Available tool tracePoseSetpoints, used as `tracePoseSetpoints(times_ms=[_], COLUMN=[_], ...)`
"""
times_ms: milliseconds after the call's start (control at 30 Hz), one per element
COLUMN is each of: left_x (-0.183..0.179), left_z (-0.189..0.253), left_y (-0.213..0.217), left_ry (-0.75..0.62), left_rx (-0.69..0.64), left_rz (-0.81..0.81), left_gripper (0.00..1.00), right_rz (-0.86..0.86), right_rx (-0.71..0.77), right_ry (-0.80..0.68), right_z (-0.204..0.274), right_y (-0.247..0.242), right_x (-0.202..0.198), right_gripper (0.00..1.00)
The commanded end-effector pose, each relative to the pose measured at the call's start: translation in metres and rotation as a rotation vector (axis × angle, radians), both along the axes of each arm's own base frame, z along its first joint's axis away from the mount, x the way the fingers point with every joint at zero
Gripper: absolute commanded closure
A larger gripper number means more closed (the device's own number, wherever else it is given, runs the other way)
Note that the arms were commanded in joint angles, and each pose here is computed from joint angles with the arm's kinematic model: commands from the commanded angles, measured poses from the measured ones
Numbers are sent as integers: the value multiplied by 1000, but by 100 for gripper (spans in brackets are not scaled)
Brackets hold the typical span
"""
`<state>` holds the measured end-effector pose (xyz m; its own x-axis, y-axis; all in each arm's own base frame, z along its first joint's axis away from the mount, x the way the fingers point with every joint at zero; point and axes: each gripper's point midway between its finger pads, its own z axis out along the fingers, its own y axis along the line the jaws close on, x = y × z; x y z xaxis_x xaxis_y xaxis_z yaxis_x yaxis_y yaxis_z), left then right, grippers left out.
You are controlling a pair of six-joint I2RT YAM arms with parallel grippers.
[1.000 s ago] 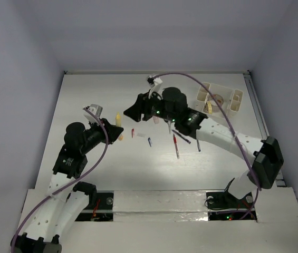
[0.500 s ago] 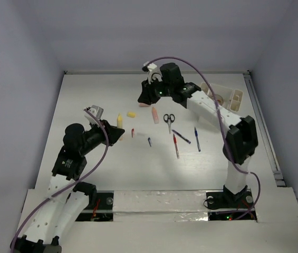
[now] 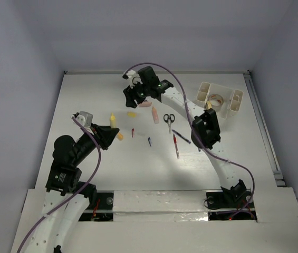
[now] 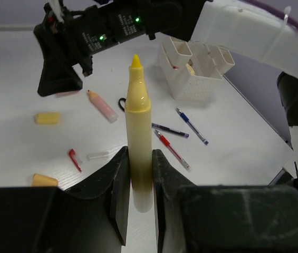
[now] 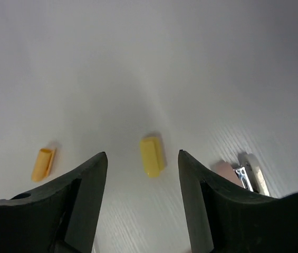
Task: Sort the stationery into containers
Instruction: Close the pen cap on the pen.
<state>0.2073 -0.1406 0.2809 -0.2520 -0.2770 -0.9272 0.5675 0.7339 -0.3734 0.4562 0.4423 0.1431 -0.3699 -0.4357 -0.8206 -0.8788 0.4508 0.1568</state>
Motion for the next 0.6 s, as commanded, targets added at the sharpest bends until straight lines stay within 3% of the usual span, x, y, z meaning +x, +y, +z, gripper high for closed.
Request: tracePoseSetpoints(times_ms=[0,167,567], left_x=[4,4,4], left_z=[12,13,13], left_y=[0,1,2], left_ry=[-36,-41,-43], left_rx=[-13,-12,-9], left_rz=[4,8,10], left_gripper=[100,100,100], right_rz=[-25,-26,-105], right_rx=[-130,-161,-264], right_ry=[-90,-148,-208], right_z=[-18,-32,-74], right_y=[14,24,25], right_x=[1,6,21], right_gripper=[30,25,28])
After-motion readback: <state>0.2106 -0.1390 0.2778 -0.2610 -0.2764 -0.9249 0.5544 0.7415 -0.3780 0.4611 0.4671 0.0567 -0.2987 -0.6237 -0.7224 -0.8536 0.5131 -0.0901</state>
